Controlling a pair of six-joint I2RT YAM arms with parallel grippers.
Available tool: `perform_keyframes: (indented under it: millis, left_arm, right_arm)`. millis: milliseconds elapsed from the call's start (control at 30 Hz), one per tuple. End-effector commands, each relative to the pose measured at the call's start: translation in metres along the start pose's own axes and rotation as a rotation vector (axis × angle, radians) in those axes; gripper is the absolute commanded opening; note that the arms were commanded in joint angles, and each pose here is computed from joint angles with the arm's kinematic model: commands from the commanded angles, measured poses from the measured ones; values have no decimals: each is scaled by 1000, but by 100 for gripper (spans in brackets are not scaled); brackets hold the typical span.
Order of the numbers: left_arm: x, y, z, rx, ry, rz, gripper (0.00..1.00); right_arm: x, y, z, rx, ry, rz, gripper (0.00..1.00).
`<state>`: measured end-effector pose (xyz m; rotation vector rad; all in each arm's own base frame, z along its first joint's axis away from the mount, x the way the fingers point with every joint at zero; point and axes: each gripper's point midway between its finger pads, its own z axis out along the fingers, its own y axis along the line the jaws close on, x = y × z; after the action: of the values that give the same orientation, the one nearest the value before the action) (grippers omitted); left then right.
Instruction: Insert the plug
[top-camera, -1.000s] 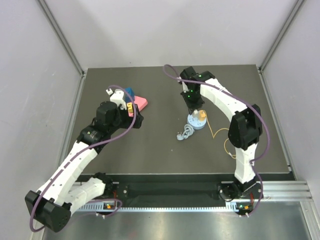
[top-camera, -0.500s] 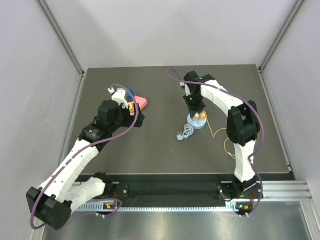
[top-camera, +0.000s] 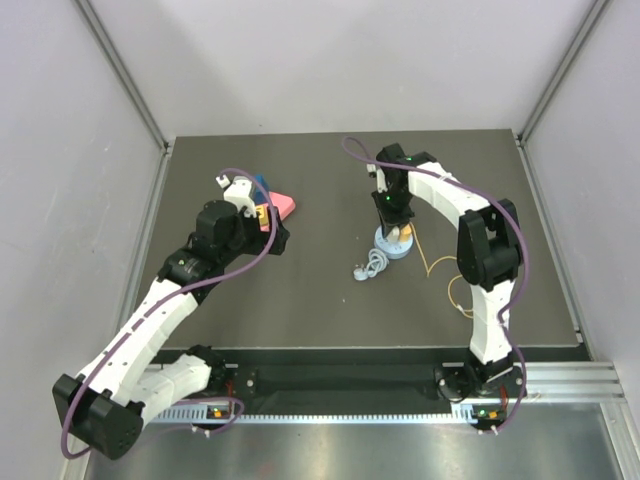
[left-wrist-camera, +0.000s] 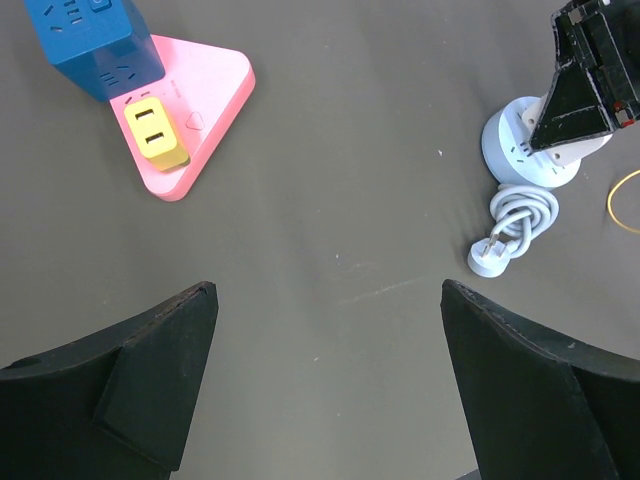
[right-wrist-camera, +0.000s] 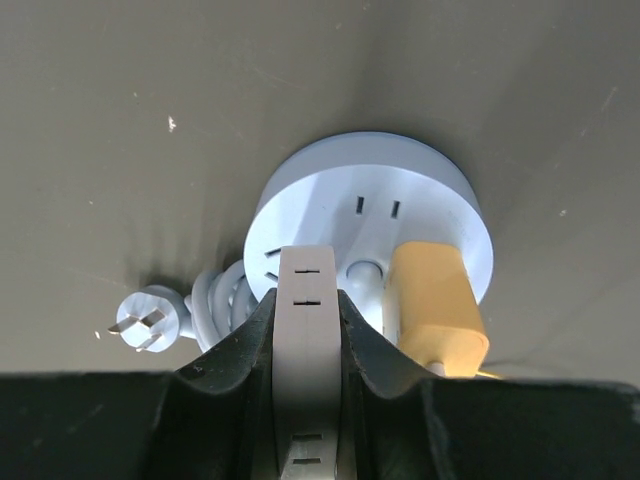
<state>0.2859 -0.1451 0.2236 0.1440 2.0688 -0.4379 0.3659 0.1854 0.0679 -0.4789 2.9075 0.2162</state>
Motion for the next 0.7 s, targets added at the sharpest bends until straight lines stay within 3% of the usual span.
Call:
perform_keyframes:
  millis: [0, 667]
  left_arm:
    - [-14, -3, 1, 11, -52, 13, 97]
    - [-16, -3, 0, 6, -59, 14, 97]
  right_arm:
    - [-5, 0, 4, -25, -27, 21, 0]
    - [8, -8, 28, 62, 3, 18, 0]
